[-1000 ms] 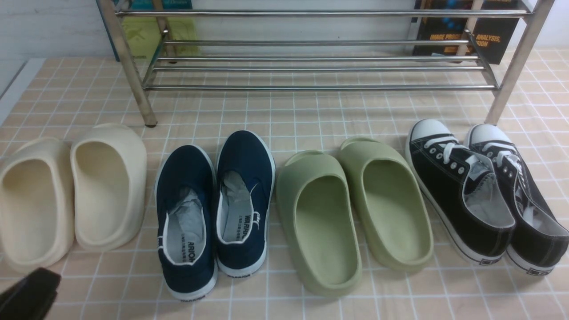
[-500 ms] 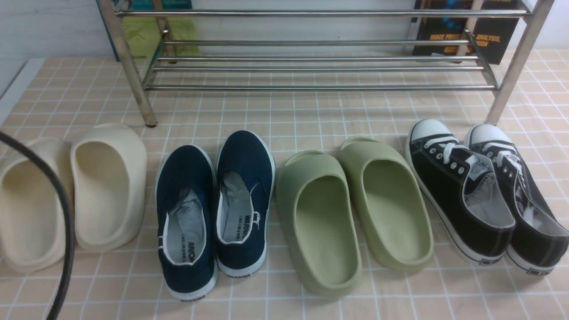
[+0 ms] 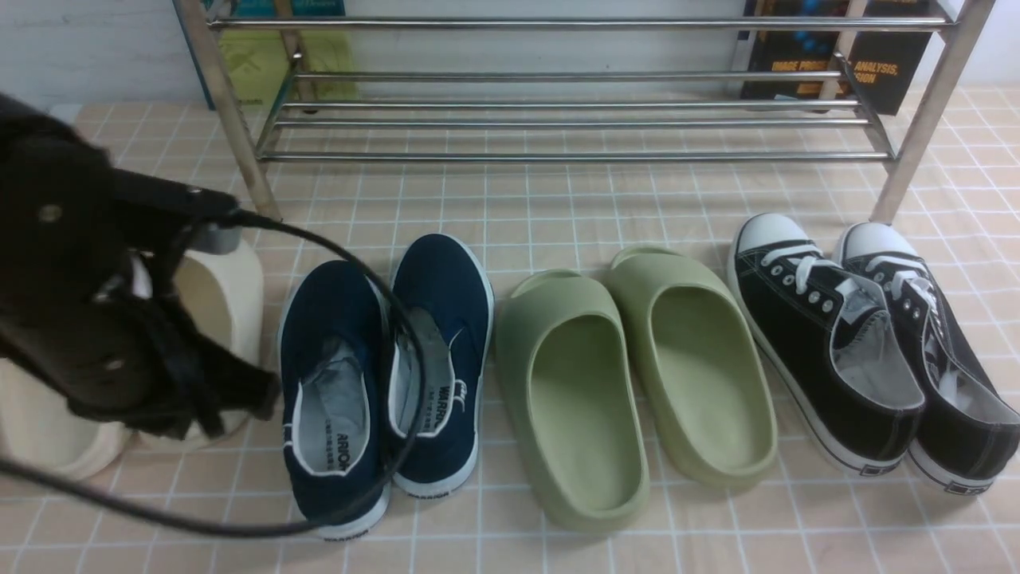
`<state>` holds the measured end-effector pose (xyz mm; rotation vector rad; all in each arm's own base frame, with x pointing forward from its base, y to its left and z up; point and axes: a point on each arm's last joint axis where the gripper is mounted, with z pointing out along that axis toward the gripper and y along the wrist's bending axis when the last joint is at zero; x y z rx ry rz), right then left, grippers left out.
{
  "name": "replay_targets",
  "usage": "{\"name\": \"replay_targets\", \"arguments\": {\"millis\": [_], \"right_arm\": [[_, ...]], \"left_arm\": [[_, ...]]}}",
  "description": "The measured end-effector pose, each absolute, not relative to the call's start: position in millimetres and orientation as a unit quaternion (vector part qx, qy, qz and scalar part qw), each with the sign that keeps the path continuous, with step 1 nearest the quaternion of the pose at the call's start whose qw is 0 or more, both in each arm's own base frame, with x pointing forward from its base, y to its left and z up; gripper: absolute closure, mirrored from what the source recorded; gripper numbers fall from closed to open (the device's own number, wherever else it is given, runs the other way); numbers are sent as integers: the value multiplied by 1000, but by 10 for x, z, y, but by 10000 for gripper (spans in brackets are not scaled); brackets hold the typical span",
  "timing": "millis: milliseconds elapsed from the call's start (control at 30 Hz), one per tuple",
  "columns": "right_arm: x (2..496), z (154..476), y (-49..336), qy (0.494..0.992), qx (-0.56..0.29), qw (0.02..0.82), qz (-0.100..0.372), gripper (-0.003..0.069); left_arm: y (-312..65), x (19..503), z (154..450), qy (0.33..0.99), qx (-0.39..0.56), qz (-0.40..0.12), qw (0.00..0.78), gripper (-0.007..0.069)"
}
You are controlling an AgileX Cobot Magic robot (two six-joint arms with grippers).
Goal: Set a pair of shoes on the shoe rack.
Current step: Use the left arm to grab the shoe closest to it
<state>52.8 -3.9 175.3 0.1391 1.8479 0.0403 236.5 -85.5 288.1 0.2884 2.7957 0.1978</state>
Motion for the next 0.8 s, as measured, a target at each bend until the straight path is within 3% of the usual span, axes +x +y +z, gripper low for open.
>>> {"name": "replay_targets", "arguments": {"millis": [267, 433, 533, 633, 800], "right_arm": [[528, 1753, -39, 797, 60, 600, 17, 420], [528, 1753, -39, 797, 60, 600, 17, 420], [528, 1753, -39, 797, 60, 600, 17, 420], [528, 1753, -39, 797, 60, 600, 17, 420], [528, 1753, -39, 797, 60, 600, 17, 420]], "left_arm": [[-1097, 2806, 2351, 989, 0, 53, 140, 190], [-1172, 2943, 2080, 990, -9, 50, 130, 111], [-1195, 2986, 1956, 991, -6, 53, 120, 119], [-1210, 3014, 1859, 992, -4, 58, 109, 185], [-1216, 3026, 1840, 992, -3, 58, 108, 402]]}}
